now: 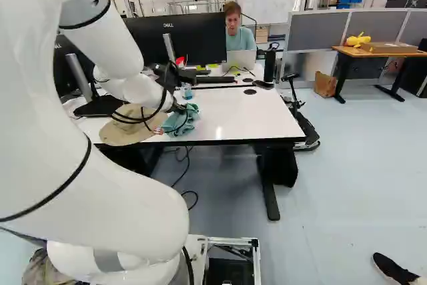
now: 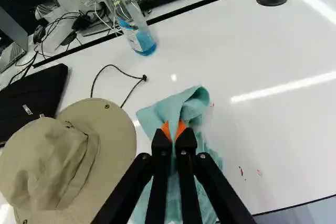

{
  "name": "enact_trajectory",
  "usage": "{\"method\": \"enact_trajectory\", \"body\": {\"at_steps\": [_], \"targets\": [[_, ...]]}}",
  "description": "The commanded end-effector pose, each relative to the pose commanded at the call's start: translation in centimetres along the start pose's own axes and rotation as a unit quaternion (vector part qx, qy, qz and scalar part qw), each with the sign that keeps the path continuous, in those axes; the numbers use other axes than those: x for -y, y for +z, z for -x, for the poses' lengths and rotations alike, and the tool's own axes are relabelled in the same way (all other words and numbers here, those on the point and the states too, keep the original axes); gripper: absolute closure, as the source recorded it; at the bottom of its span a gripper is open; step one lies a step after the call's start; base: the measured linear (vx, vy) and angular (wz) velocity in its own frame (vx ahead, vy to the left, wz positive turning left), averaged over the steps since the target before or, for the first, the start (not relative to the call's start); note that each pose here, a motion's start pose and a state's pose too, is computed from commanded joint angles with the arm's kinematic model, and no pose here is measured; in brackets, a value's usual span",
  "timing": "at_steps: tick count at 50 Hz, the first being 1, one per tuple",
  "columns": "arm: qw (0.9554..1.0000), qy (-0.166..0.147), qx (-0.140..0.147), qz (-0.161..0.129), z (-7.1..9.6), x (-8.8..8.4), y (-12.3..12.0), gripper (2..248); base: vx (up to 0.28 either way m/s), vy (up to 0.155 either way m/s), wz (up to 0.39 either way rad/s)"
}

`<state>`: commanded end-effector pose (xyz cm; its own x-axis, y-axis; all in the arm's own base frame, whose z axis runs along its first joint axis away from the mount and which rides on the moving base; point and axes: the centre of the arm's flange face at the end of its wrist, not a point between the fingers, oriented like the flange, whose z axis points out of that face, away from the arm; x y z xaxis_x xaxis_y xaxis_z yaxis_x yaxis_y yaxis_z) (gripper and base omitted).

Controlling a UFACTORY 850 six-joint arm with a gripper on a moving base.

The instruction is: Clean the table with the green towel

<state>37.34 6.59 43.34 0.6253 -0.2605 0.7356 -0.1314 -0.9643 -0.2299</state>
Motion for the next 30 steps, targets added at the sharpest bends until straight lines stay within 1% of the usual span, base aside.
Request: {"method": "enact_trajectory", "body": {"at_steps": [12, 25, 30], "targets": [[1.0, 0.001, -0.007, -0.003, -0.3, 0.1, -0.5, 225, 0.0, 0.0, 0.0], [0.9997, 0.003, -0.023, -0.009, -1.2, 0.3, -1.5, 225, 0.0, 0.0, 0.0], [0.9997, 0.004, -0.023, -0.008, -1.5, 0.3, -1.2, 225, 0.0, 0.0, 0.0]]}}
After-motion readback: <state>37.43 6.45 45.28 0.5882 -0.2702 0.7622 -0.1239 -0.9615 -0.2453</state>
